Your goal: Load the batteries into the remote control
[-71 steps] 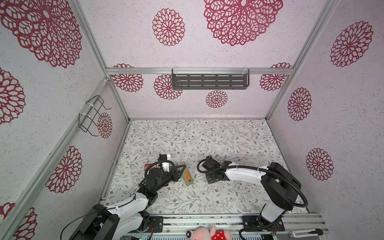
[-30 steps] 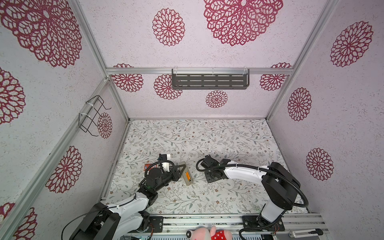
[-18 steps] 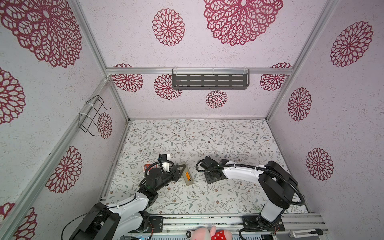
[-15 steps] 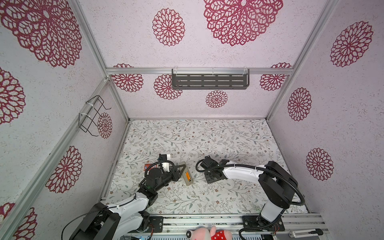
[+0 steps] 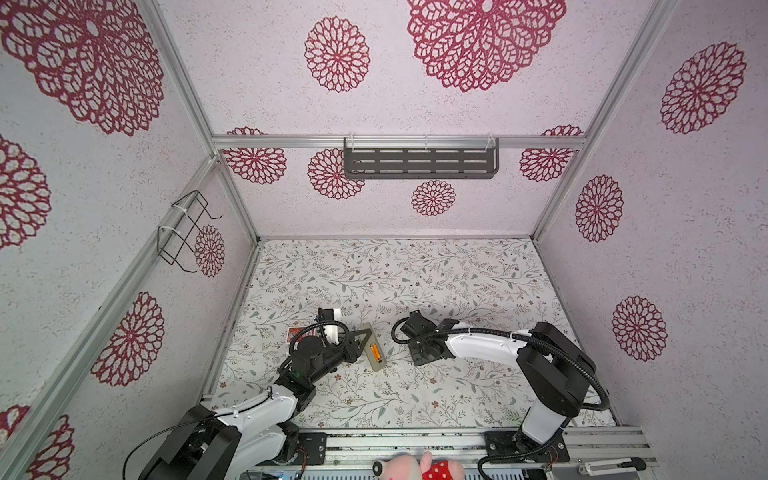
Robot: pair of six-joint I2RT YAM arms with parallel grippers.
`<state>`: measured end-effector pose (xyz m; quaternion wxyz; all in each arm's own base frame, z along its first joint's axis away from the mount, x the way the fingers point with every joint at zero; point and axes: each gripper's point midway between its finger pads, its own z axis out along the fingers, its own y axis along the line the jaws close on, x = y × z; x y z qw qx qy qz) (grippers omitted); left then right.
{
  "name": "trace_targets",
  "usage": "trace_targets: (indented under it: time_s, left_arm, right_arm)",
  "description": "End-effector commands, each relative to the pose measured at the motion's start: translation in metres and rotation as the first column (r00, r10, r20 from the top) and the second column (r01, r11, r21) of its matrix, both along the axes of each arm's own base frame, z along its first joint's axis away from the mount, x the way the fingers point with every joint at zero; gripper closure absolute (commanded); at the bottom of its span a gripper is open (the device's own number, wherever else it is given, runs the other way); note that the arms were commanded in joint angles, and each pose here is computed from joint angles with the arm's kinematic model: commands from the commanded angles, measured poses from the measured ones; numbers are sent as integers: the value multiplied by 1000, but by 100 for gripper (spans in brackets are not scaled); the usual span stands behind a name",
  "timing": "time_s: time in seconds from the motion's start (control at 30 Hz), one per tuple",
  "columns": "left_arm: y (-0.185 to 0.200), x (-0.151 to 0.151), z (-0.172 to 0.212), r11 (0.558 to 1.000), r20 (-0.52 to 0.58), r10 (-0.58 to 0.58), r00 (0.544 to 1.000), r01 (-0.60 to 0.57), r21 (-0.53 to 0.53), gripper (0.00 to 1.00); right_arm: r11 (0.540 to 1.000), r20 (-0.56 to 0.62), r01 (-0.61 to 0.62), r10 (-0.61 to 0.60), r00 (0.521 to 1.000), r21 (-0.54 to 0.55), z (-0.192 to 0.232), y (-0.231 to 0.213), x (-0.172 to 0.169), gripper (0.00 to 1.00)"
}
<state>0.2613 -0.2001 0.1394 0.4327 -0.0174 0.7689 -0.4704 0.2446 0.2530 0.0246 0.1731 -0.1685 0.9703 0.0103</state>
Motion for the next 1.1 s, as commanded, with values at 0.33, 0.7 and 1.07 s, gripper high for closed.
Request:
trace_targets:
  time_s: [0.33, 0.7, 1.07]
  left_arm:
    - [1, 1, 11, 1000, 48, 0, 999, 1, -22, 100]
    - [1, 1, 11, 1000, 48, -1, 999, 2, -22, 100]
    - [0, 2, 12, 1000, 48, -2, 999, 3, -23, 100]
  right_arm:
    - [999, 12, 6, -5, 1000, -40, 10, -11, 1, 66]
    - [999, -4, 10, -10, 1000, -42, 1, -15, -3, 66]
    - [999, -24, 28, -28, 999, -28, -5, -20, -6, 66]
